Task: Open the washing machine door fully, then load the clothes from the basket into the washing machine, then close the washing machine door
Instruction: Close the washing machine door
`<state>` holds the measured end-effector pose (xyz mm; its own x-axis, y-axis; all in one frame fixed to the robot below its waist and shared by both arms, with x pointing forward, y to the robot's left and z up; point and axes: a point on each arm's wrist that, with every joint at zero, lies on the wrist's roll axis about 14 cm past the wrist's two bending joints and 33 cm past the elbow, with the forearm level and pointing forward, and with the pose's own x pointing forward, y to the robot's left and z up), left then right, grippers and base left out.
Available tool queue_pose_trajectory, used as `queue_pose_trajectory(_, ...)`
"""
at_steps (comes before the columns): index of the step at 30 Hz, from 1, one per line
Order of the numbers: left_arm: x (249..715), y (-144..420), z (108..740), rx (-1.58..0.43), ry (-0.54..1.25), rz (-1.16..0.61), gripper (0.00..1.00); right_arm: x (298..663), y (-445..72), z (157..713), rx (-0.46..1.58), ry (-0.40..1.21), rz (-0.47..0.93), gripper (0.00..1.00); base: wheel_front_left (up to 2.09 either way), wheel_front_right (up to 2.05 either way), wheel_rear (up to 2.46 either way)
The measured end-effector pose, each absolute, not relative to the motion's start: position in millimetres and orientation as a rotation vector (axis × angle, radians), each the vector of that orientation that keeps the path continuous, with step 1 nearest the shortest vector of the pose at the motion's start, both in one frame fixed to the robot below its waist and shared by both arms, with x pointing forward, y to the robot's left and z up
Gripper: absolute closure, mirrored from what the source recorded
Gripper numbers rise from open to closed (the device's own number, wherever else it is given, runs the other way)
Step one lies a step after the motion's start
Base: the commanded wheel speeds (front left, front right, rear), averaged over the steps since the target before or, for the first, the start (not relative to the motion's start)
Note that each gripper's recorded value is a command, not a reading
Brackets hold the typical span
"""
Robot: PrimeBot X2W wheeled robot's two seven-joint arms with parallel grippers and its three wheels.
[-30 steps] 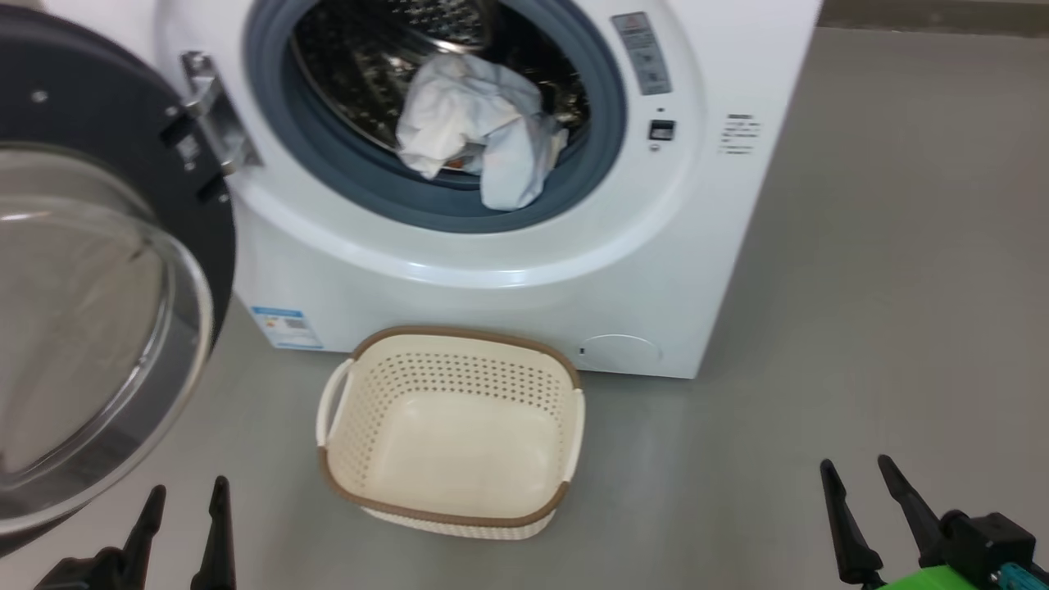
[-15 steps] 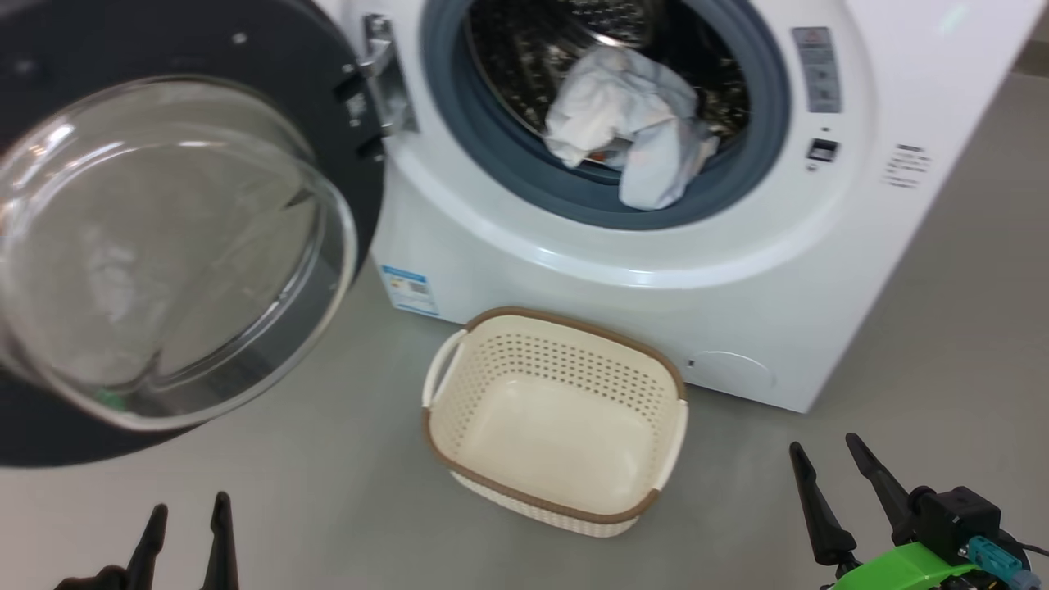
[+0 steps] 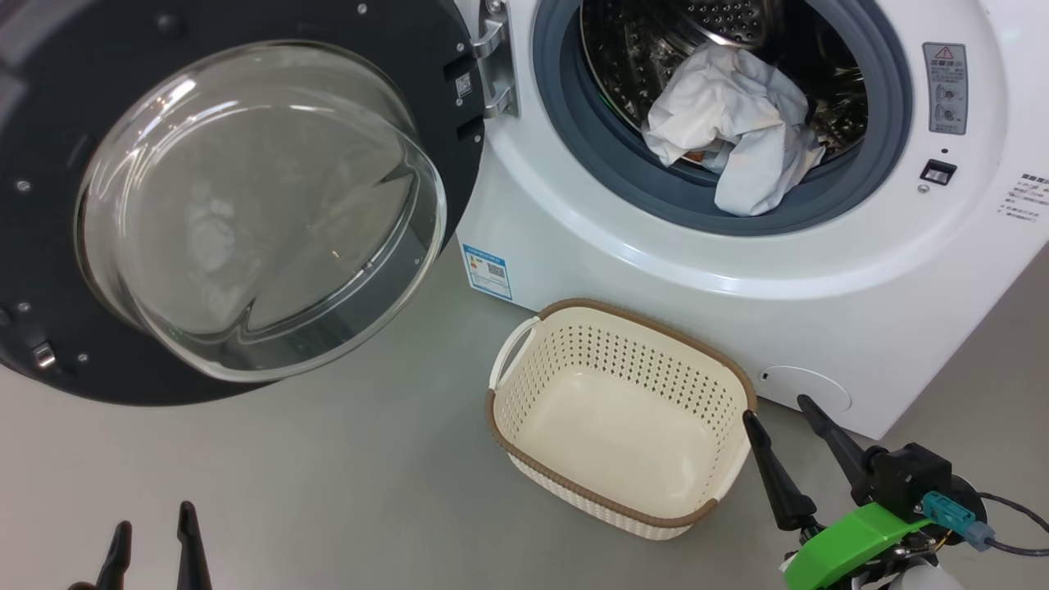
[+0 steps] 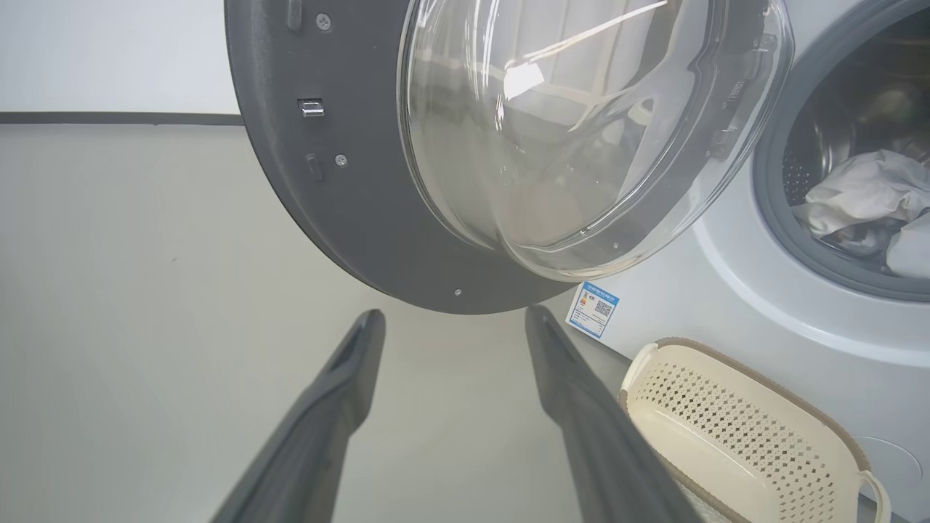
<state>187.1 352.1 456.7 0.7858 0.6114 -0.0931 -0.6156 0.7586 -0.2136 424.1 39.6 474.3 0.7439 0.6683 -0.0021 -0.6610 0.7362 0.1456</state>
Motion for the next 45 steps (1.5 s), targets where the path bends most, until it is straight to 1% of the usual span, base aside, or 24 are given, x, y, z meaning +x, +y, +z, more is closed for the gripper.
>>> queue_pose_trajectory(8,182.0,353.1,459.4,-0.239,0.007,0.685,0.0,424.3,44.3,472.5,0.143,0.065,0.748,0.0,0.0,0.0,0.0)
queue_pose_trajectory(9,182.7,353.2,461.1,-0.238,0.002,0.684,0.21,424.4,44.2,472.4,0.145,0.066,0.747,0.0,0.0,0.0,0.0)
queue_pose_trajectory(10,183.6,354.0,464.6,-0.242,-0.013,0.684,0.51,424.6,43.8,472.2,0.148,0.067,0.745,0.0,0.0,0.0,0.0)
queue_pose_trajectory(11,184.1,355.4,468.3,-0.252,-0.03,0.688,0.64,425.0,43.1,472.1,0.148,0.067,0.743,0.0,0.0,0.0,0.0)
queue_pose_trajectory(12,184.5,357.1,472.6,-0.26,-0.049,0.692,1.0,426.0,41.8,472.2,0.149,0.067,0.737,0.0,0.0,0.0,0.0)
queue_pose_trajectory(17,184.4,376.6,511.0,-0.242,-0.181,0.714,1.0,429.2,31.4,470.4,0.164,0.071,0.696,0.0,0.0,0.0,0.0)
queue_pose_trajectory(22,185.4,412.5,585.4,-0.108,-0.367,0.697,1.0,421.7,15.7,455.5,0.186,0.115,0.642,0.0,0.0,0.0,0.0)
queue_pose_trajectory(26,185.2,439.7,639.0,-0.092,-0.524,0.691,1.0,422.1,3.4,450.8,0.187,0.123,0.604,0.0,0.0,0.0,0.0)
queue_pose_trajectory(27,185.2,439.7,639.0,-0.092,-0.524,0.691,1.0,422.1,3.4,450.8,0.187,0.123,0.604,0.0,0.0,0.0,0.0)
queue_pose_trajectory(31,191.6,463.3,681.8,-0.068,-0.619,0.666,1.0,425.8,-8.3,449.0,0.198,0.122,0.565,0.0,0.0,0.0,0.0)
queue_pose_trajectory(34,198.3,482.1,697.5,-0.099,-0.655,0.667,1.0,427.3,-16.4,445.6,0.201,0.127,0.542,0.0,0.0,0.0,0.0)
queue_pose_trajectory(38,210.4,509.5,697.9,-0.201,-0.656,0.683,1.0,428.6,-26.2,439.7,0.19,0.136,0.517,0.0,0.0,0.0,0.0)
queue_pose_trajectory(45,238.3,549.6,679.1,-0.448,-0.53,0.702,1.0,431.1,-35.8,427.3,0.196,0.161,0.49,0.0,0.0,0.0,0.0)
